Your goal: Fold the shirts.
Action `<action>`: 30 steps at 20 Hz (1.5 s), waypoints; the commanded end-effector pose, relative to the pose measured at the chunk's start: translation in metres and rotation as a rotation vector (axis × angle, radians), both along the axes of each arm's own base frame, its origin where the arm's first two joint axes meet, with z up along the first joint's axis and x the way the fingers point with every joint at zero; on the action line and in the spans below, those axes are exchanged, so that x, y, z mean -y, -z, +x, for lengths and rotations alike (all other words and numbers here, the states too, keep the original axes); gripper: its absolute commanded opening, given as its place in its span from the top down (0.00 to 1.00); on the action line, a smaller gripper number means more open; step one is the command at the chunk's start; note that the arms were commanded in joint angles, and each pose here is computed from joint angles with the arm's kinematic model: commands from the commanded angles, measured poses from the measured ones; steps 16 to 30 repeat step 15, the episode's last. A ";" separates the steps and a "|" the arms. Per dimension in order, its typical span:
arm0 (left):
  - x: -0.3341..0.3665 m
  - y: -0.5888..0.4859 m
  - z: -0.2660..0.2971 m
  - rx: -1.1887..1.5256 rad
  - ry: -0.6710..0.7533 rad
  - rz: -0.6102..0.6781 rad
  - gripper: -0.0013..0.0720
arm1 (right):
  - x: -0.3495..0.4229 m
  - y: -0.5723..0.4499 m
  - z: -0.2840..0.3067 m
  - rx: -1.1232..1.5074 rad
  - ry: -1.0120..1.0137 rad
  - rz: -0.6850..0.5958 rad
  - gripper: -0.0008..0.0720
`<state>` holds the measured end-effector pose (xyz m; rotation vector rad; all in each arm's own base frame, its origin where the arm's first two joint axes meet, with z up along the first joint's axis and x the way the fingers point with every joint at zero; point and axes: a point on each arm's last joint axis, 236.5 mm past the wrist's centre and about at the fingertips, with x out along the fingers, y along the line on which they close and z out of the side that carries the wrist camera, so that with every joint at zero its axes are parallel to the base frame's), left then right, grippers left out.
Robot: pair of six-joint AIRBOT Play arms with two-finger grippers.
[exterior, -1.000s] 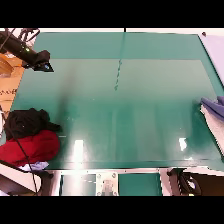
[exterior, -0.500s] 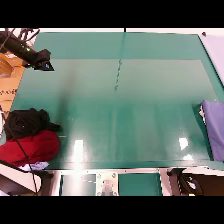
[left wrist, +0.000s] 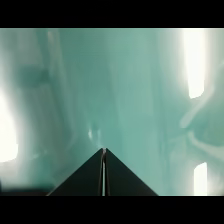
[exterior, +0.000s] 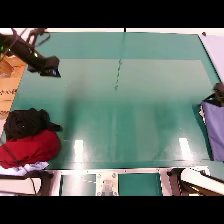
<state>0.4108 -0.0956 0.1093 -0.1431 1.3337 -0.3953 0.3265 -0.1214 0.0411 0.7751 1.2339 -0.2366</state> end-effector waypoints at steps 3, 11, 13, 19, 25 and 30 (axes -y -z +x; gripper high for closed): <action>0.001 0.038 -0.111 -0.063 -0.004 0.027 0.95 | -0.138 0.047 -0.061 0.045 -0.315 -0.033 0.97; -0.003 0.040 -0.137 -0.011 -0.021 0.033 0.95 | -0.195 0.052 -0.071 0.113 -0.474 -0.046 0.97; -0.003 0.040 -0.135 -0.002 -0.024 0.033 0.95 | -0.195 0.052 -0.071 0.113 -0.474 -0.046 0.97; -0.003 0.040 -0.135 -0.003 -0.024 0.033 0.95 | -0.195 0.052 -0.071 0.113 -0.474 -0.046 0.97; -0.003 0.040 -0.135 -0.003 -0.024 0.033 0.95 | -0.195 0.052 -0.071 0.113 -0.474 -0.046 0.97; -0.003 0.040 -0.135 -0.003 -0.024 0.033 0.95 | -0.195 0.052 -0.071 0.113 -0.474 -0.046 0.97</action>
